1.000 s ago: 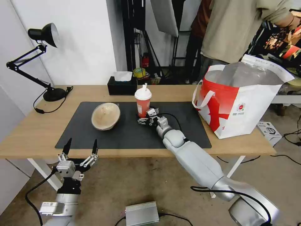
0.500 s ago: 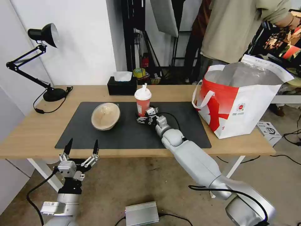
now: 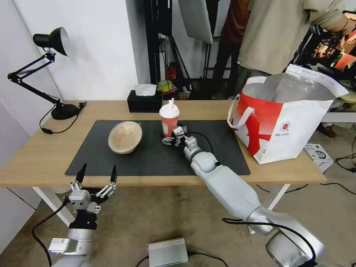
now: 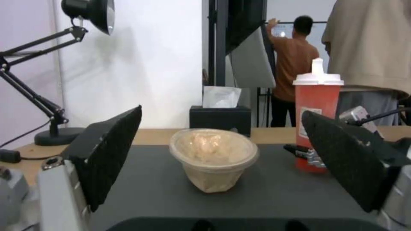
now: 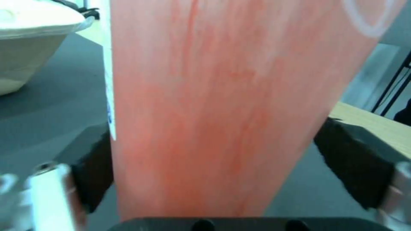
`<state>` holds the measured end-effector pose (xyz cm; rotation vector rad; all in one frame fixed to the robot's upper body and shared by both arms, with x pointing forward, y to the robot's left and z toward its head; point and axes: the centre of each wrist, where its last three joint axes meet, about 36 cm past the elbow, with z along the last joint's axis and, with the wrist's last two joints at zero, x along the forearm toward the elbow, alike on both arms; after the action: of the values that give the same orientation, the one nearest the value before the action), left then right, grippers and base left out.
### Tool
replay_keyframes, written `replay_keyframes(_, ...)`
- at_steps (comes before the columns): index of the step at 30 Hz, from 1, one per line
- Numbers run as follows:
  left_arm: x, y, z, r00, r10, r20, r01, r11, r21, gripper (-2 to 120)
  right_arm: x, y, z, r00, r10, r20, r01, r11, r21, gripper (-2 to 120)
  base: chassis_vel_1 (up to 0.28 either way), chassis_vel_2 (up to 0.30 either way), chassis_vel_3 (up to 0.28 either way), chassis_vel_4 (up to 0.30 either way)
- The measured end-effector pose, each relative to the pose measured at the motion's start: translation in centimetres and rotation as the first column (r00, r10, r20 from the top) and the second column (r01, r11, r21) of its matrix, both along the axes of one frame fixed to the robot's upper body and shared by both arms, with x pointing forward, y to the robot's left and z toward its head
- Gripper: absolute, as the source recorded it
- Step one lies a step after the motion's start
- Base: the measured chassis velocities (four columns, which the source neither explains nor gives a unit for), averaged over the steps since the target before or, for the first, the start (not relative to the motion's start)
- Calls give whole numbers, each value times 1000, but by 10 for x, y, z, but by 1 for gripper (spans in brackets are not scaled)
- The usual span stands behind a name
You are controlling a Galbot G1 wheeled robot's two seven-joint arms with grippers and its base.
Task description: Pick up the trash from the table and place it into the takeout bag.
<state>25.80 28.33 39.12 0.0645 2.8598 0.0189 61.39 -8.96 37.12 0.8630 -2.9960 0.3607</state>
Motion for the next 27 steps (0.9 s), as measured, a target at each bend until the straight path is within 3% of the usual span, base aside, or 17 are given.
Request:
replay_keyframes(3,0,0,0,1000,0,0,0,1000,0,100,0,0,0,1000,3,0,-3,1000,0,87,0,0,0,0)
replay_keyframes(15,1,0,-1,1000,3,1,-3,1000,-3,100,-3,0,0,1000,15,6,-15,1000,-3,39,0,0,0,0)
replay_keyframes(27,1,-1,0,1000,5,5,-5,1000,-7,100,-2,-1,11,999,13,29,-14,1000,5,14,0,0,0,0)
